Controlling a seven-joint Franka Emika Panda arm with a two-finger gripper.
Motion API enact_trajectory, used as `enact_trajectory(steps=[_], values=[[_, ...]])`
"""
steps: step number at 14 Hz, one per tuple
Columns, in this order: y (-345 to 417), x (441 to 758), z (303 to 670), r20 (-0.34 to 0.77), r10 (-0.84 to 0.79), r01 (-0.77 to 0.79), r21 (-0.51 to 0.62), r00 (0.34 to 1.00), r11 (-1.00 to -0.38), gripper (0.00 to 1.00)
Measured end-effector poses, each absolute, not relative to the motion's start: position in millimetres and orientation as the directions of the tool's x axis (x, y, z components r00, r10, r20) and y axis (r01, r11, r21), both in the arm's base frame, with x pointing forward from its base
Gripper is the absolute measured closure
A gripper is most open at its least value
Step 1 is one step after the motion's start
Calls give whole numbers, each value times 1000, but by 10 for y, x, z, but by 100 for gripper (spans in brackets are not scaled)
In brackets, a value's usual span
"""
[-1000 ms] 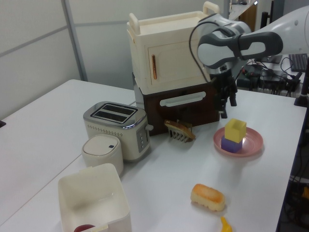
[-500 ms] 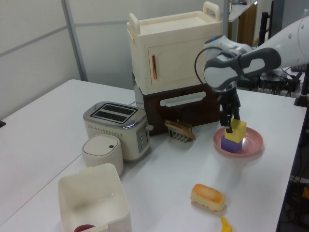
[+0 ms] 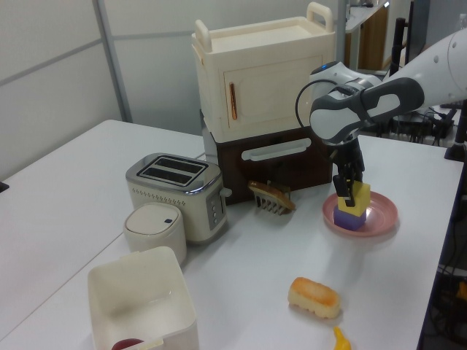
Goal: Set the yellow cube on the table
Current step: 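Move the gripper over the pink plate and close on the yellow cube, then lift the yellow cube off the purple cube and carry it away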
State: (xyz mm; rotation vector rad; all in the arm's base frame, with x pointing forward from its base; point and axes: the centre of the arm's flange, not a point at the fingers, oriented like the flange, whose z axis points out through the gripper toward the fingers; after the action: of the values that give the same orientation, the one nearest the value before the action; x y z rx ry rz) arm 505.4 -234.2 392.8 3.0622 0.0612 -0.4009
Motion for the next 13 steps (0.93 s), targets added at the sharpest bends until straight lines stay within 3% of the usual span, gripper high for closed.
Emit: enact_trajectory(steps=[1,4,8,13], values=[[-2316,5050,3959,-262,36,50,44,964,-998,41],[-2041,5115,4162,-308,77,89,26,948,-996,43],[-1189,5419,4416,-269,80,97,53,960,-994,43],[185,5806,3884,-201,4,33,138,980,-990,43]])
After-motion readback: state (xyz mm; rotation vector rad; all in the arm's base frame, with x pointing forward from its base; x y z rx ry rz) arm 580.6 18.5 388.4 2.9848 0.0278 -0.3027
